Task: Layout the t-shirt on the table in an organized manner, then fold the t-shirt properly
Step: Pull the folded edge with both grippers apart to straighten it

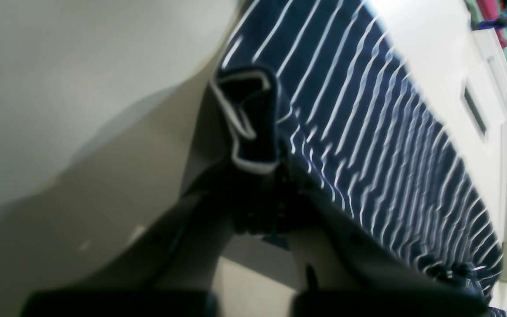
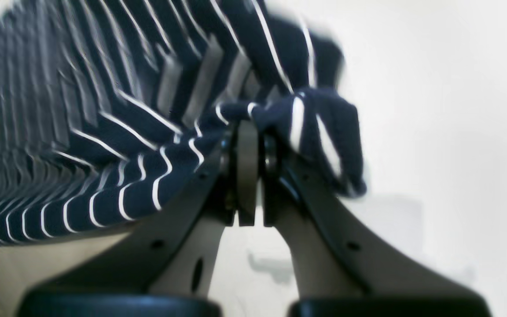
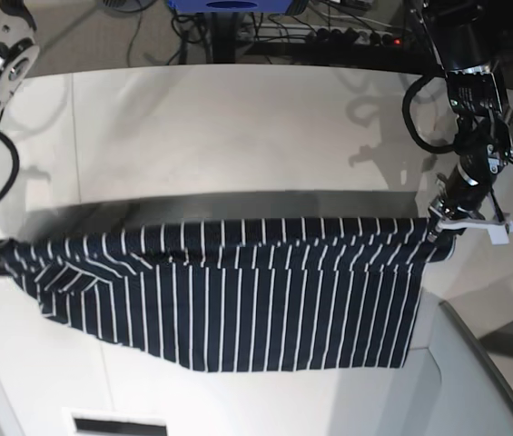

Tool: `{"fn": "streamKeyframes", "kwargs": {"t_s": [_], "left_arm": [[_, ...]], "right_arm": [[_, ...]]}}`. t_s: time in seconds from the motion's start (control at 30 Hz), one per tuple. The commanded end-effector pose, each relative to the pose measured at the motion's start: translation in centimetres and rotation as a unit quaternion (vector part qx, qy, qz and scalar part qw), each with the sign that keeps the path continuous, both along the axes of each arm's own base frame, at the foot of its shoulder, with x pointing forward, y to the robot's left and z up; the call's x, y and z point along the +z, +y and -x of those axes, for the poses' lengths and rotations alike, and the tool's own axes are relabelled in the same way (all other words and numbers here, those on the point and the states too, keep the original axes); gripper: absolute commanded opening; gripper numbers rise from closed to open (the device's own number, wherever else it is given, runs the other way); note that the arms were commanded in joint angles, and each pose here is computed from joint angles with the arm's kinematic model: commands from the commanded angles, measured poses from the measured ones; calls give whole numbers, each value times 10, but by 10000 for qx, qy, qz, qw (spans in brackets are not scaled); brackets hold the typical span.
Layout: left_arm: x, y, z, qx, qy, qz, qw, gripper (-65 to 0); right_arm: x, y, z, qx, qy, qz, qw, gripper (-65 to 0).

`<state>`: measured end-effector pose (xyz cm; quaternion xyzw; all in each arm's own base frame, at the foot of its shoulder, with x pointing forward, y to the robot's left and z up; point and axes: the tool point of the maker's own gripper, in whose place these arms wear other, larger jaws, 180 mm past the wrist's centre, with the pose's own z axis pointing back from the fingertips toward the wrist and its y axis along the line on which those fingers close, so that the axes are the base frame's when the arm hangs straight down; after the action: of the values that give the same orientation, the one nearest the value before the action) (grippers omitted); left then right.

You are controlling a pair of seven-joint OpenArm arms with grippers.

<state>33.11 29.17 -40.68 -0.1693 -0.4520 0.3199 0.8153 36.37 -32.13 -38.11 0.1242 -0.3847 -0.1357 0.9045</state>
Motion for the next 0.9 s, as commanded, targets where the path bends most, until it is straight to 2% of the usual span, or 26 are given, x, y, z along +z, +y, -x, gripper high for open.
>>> {"fn": "streamKeyframes", "kwargs": {"t_s": [0.0,0.17,0.3,0.6,0.77,0.87], "left_arm": [[31,12,-18,80,-454,-189,9988,-650],[56,23,-24,246,-785,-285,9962,-650],[47,24,-17,257,-651,-294,9971,-650],[-13,27,40,292,243,-217,9990,-650],[-36,29,67,136,771,-634,9949,-650],[-46,24,81,87,955,-670,9931,-650]], "right_arm": [[29,-18,-15,-107,-407,198,9989,-642],[36,-18,-21,-109,-511,196,9984,-644],[18,-16,-5,-98,-269,189,9994,-644],[-34,-4,46,-81,391,39,9992,-644],[-51,-2,67,-68,642,25,9979,-644],[-57,-3,79,-92,765,23,9970,-644]]}}
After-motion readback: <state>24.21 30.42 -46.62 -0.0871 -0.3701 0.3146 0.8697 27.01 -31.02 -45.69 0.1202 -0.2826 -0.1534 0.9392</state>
